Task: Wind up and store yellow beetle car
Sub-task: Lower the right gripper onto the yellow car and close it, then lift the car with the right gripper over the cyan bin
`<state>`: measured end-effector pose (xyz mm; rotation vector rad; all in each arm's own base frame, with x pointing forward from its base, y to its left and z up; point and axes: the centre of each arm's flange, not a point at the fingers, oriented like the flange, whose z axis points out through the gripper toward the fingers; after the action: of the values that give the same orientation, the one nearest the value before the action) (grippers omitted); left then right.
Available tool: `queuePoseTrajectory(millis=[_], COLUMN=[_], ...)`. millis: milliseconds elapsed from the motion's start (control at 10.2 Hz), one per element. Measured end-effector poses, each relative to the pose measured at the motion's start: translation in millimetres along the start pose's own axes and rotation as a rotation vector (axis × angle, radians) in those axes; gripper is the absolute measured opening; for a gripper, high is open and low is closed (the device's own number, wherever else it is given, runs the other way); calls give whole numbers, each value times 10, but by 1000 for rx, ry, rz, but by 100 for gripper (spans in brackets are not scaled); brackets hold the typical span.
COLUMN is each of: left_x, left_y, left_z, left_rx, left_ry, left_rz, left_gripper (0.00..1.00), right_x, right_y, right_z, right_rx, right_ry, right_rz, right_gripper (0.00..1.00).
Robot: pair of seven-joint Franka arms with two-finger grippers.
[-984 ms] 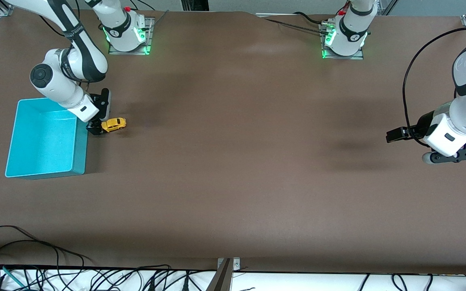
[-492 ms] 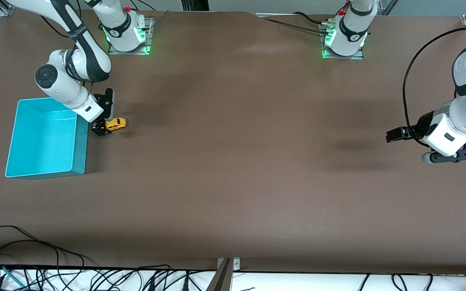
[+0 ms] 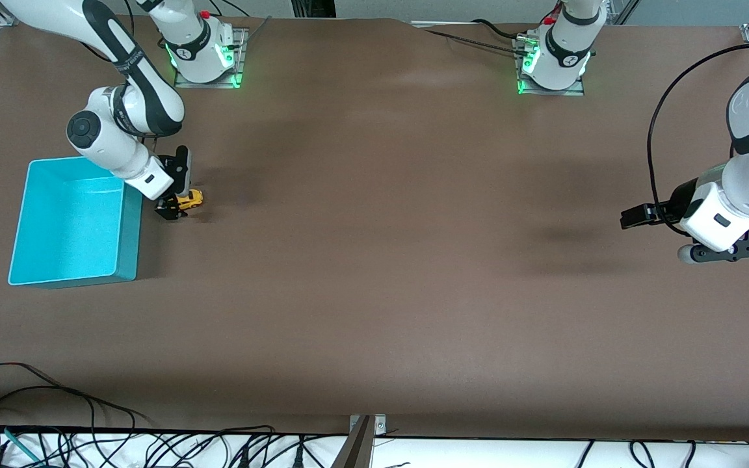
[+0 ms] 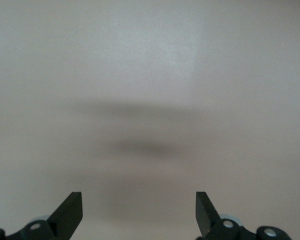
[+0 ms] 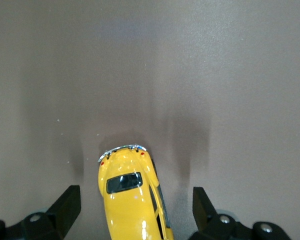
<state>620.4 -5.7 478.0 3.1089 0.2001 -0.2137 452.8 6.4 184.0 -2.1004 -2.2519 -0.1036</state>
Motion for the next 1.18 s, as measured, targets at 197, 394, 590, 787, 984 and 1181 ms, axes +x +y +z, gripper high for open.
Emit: queuePoseTrajectory(millis=[197, 394, 590, 787, 984, 1181], left_x=[1, 2, 14, 19, 20, 20], left_y=[-4, -3, -6, -11, -13, -14], left_z=[0, -10, -72, -106, -108, -109], left_rx=[0, 0, -3, -4, -4, -4], left_ry=[0, 2, 16, 23, 23, 23], left_rz=[2, 29, 37, 38, 38, 38], left_gripper=[100, 100, 100, 100, 100, 100], right_x=[-1, -5, -18, -36, -17, 92], right_y=[8, 37, 91, 140, 203, 285], right_z=[-6, -41, -185, -518, -972, -1412], right_rx=[-4, -16, -28, -5, 31, 73], right_ry=[0, -3, -19, -54, -60, -45], right_rz=[-14, -32, -38, -37, 9, 31], right_gripper=[67, 49, 49, 49, 49, 49])
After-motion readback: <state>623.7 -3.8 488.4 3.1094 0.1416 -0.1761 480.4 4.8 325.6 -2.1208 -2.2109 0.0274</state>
